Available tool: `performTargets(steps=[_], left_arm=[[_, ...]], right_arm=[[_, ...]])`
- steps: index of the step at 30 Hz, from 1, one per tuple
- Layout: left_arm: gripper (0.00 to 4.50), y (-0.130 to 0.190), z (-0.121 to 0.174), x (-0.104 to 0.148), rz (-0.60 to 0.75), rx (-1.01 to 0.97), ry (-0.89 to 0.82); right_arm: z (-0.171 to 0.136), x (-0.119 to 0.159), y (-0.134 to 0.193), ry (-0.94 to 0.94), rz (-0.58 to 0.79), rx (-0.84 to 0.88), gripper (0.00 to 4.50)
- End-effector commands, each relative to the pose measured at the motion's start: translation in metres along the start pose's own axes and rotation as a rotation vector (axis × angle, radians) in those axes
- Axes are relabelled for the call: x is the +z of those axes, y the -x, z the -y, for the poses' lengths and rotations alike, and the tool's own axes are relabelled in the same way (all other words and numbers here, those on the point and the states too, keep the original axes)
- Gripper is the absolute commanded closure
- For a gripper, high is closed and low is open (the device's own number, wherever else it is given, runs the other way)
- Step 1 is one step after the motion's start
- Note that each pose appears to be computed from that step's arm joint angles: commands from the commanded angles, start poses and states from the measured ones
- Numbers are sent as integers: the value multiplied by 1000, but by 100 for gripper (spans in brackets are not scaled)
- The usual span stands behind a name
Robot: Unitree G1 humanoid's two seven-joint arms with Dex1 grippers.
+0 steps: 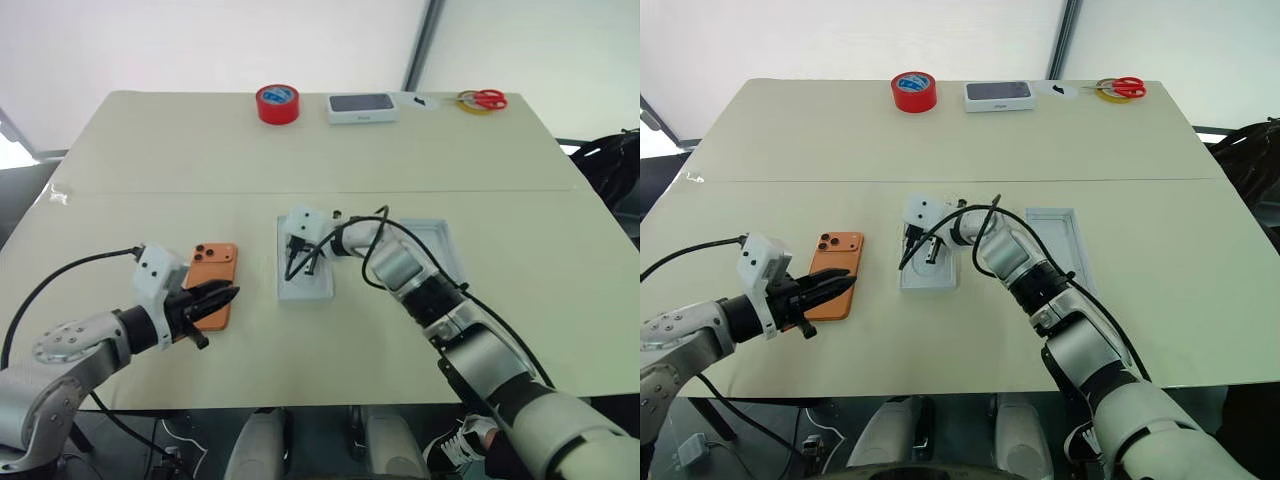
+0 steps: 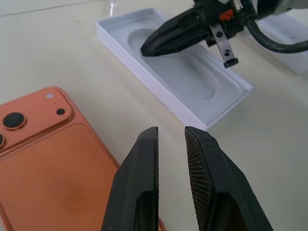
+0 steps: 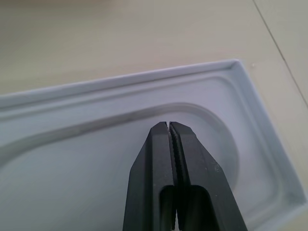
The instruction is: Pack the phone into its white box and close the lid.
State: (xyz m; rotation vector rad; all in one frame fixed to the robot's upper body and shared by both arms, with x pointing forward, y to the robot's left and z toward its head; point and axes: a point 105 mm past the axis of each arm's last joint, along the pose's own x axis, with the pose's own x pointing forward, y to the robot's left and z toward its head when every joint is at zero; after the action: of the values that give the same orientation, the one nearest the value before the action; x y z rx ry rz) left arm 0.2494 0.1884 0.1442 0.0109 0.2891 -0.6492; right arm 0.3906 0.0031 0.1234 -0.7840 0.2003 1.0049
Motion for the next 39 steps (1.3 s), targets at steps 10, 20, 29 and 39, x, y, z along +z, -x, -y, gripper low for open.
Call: performTargets(steps=[10, 20, 29, 39], left_arm=[[28, 27, -84, -14, -4, 471, 338], [28, 6, -60, -32, -85, 408, 485], [28, -19, -21, -39, -118, 287, 536], [28, -26, -5, -26, -49, 191, 607]], right_arm=[[-57, 76, 11, 20, 188, 138, 450], [-96, 72, -15, 91, 82, 259, 450], [-104, 70, -28, 160, 54, 272, 450], [-104, 63, -26, 165, 46, 270, 450]])
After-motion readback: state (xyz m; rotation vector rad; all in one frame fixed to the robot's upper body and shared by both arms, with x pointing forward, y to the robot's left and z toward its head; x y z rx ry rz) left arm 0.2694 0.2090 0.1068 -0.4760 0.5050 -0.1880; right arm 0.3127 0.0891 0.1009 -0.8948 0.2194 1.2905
